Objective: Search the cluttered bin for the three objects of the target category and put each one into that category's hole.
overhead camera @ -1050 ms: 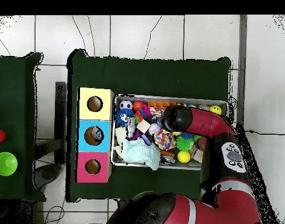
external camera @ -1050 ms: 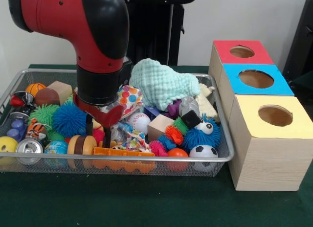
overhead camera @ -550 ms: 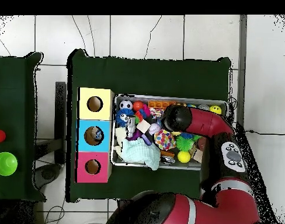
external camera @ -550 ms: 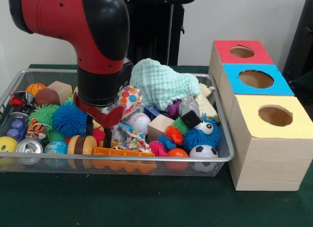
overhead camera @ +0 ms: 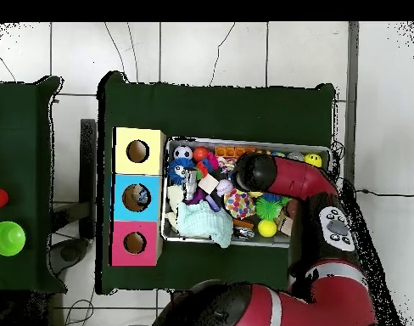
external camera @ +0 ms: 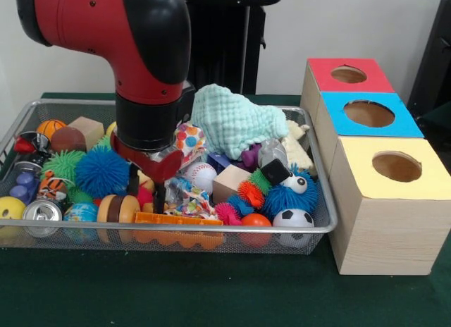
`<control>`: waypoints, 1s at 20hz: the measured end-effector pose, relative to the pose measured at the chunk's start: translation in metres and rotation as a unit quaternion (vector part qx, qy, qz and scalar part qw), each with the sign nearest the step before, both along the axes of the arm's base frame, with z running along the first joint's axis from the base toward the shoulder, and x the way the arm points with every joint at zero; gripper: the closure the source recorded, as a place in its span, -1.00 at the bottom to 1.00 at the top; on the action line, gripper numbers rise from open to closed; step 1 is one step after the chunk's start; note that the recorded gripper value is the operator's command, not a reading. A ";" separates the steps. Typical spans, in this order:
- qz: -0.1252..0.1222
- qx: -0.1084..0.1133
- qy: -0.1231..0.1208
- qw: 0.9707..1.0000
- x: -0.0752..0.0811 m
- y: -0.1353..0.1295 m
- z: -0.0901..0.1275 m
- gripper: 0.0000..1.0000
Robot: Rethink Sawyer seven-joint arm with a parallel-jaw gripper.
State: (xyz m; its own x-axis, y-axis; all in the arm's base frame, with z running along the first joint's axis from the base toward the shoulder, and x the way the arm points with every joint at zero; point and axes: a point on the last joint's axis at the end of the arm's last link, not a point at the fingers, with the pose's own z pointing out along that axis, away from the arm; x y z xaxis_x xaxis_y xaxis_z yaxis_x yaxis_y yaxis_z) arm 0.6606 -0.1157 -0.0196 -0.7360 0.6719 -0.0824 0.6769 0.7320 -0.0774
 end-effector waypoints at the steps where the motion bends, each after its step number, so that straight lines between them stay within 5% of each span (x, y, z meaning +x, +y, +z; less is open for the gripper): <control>1: 0.000 0.001 0.000 1.000 0.000 0.002 0.000 -1.00; 20: 0.019 0.013 0.003 1.000 0.001 0.046 0.005 -1.00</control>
State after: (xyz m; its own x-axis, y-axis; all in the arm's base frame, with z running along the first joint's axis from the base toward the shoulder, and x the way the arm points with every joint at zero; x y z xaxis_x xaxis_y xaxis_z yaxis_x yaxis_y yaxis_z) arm 0.6615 -0.0696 -0.0144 -0.7618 0.6449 -0.0612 0.6478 0.7593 -0.0625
